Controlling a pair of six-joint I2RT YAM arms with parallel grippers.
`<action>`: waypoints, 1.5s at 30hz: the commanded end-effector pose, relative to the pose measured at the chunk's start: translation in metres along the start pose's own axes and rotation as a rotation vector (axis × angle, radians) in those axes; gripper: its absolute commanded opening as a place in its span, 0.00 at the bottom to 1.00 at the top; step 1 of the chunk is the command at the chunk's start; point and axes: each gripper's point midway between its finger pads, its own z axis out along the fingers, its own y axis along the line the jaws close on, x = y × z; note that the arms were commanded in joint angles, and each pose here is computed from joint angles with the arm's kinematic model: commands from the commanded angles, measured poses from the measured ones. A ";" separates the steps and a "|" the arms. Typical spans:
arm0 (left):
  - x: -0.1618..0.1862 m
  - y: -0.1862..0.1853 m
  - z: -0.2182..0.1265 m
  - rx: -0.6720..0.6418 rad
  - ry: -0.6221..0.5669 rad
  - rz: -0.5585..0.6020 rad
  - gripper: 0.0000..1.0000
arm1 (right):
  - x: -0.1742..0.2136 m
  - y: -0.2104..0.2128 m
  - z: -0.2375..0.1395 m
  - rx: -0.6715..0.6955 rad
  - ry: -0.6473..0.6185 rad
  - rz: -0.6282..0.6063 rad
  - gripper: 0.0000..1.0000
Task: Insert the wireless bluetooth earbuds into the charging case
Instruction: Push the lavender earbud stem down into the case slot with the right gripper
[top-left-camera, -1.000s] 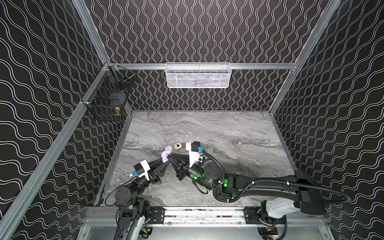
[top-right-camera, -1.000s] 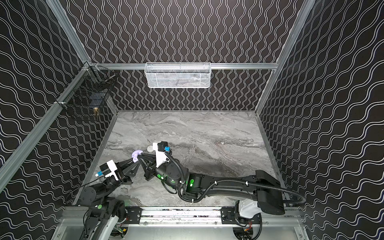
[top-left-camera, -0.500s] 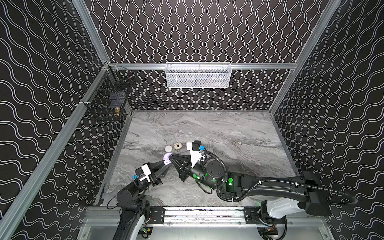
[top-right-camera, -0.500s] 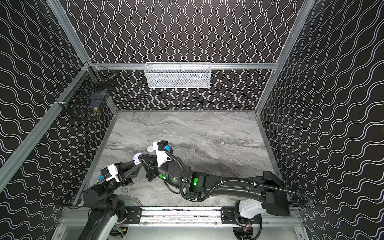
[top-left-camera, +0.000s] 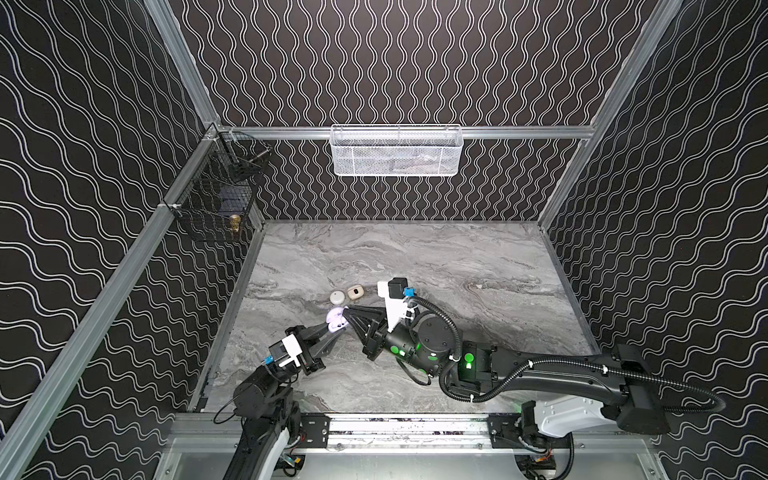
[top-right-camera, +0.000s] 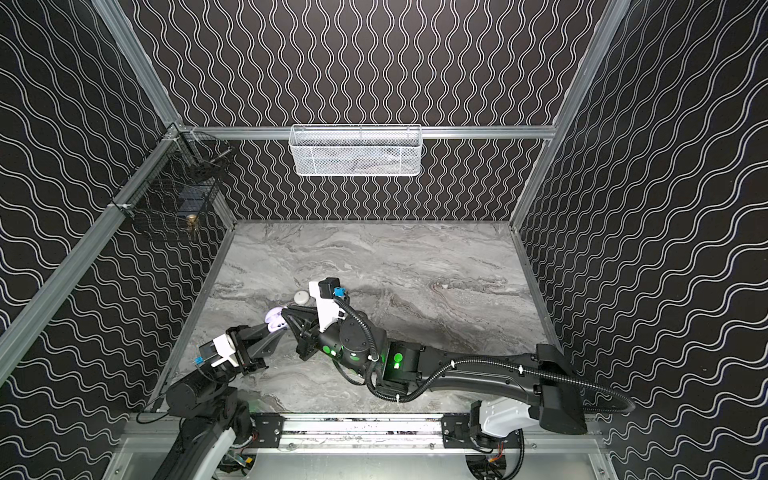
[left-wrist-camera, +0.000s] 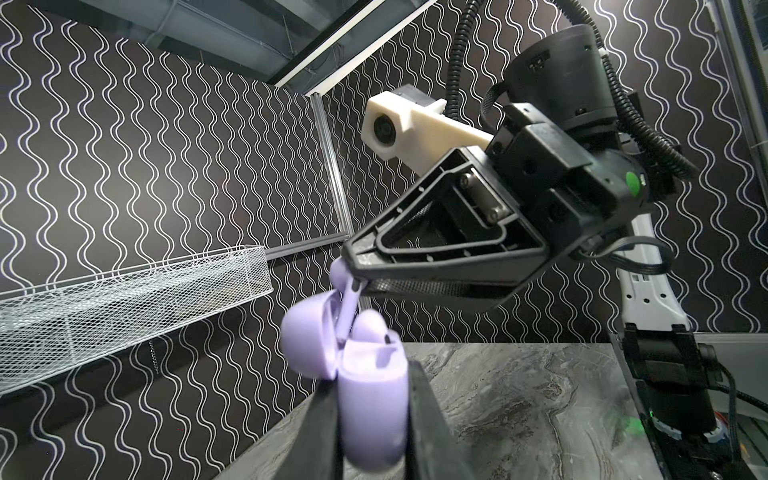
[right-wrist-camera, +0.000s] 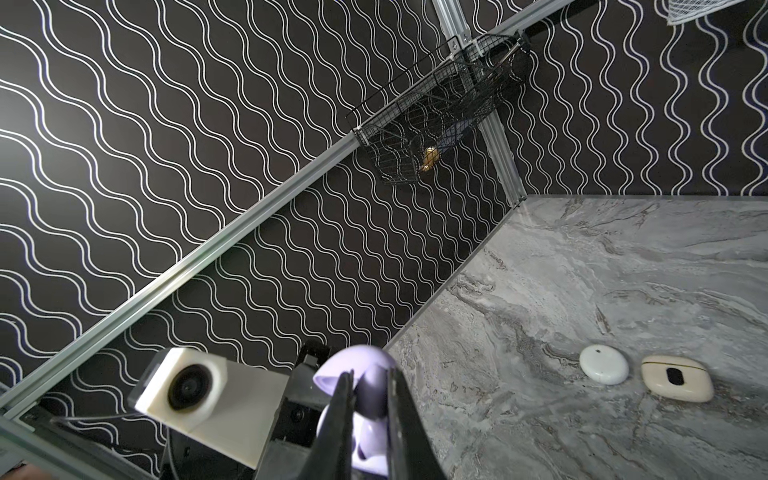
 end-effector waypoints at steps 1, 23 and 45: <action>-0.005 0.002 0.002 -0.005 -0.014 0.041 0.00 | 0.001 0.010 -0.003 -0.031 0.023 -0.019 0.01; -0.005 0.002 0.002 -0.010 0.003 0.041 0.00 | 0.001 0.004 -0.004 0.070 0.038 -0.090 0.01; -0.005 0.002 0.002 -0.008 0.005 0.047 0.00 | 0.009 0.003 -0.004 0.074 0.083 -0.096 0.01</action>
